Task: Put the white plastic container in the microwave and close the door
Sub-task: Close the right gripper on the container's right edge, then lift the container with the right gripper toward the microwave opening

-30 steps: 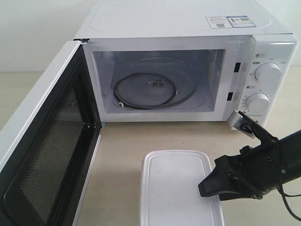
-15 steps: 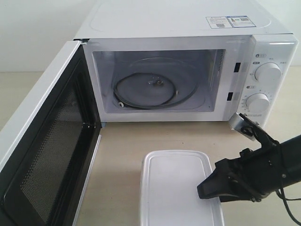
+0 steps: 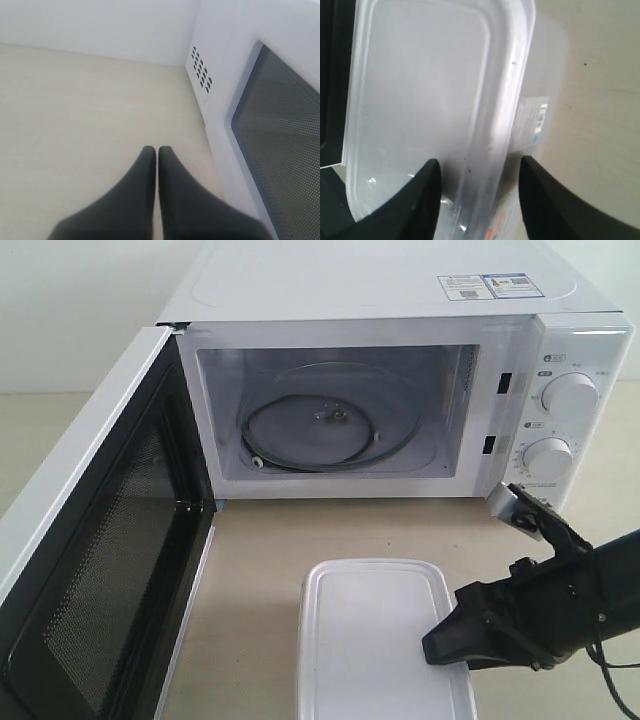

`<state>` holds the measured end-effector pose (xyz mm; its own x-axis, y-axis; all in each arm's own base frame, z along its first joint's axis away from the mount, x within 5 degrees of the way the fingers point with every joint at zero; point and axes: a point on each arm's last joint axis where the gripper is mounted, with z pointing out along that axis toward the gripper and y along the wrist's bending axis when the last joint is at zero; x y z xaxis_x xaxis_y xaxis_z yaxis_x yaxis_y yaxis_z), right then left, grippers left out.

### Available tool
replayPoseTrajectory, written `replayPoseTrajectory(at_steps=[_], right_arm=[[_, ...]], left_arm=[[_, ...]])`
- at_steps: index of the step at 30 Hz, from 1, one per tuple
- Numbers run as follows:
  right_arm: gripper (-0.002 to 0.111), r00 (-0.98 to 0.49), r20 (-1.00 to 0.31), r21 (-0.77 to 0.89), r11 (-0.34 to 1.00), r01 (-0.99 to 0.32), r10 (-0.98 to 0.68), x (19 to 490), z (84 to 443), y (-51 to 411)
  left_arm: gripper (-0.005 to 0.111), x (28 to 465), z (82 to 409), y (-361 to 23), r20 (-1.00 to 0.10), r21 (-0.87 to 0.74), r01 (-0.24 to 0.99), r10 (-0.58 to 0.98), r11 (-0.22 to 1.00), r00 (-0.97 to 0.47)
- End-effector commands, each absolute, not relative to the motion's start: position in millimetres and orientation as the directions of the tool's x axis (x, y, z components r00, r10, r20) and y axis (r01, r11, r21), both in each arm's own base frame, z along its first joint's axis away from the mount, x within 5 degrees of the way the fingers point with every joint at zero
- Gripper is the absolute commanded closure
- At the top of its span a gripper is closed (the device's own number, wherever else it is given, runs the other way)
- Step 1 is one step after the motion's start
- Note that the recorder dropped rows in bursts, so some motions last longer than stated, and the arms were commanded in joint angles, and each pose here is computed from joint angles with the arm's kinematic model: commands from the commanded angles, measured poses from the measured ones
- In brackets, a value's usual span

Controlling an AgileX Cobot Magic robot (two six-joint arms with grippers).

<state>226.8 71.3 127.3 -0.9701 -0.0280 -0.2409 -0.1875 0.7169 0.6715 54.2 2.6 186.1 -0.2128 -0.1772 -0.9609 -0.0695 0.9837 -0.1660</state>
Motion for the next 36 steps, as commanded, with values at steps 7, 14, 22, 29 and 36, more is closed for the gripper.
replayPoseTrajectory(at_steps=[7,14,22,29,36], right_arm=[[0.082,-0.960,-0.267,0.639,0.730,-0.241,-0.083,226.0,126.3,83.5],[0.109,-0.959,-0.269,0.638,0.730,-0.244,-0.086,225.9,126.2,83.5],[0.108,-0.963,-0.257,0.665,0.708,-0.237,-0.081,224.5,128.5,85.6],[0.108,-0.945,-0.328,0.677,0.701,-0.224,0.015,229.8,146.1,86.2],[0.108,-0.895,-0.439,0.675,0.685,-0.273,0.076,224.6,183.8,85.6]], left_arm=[[0.103,54.3,185.6,2.0,-0.960,-0.178,-0.062,-0.187,0.982,-0.208],[0.103,54.3,185.6,2.0,-0.960,-0.178,-0.062,-0.187,0.982,-0.208],[0.103,54.3,185.6,2.0,-0.960,-0.178,-0.062,-0.187,0.982,-0.208],[0.103,54.3,185.6,2.0,-0.960,-0.178,-0.062,-0.187,0.982,-0.208],[0.103,54.3,185.6,2.0,-0.960,-0.178,-0.062,-0.187,0.982,-0.208]])
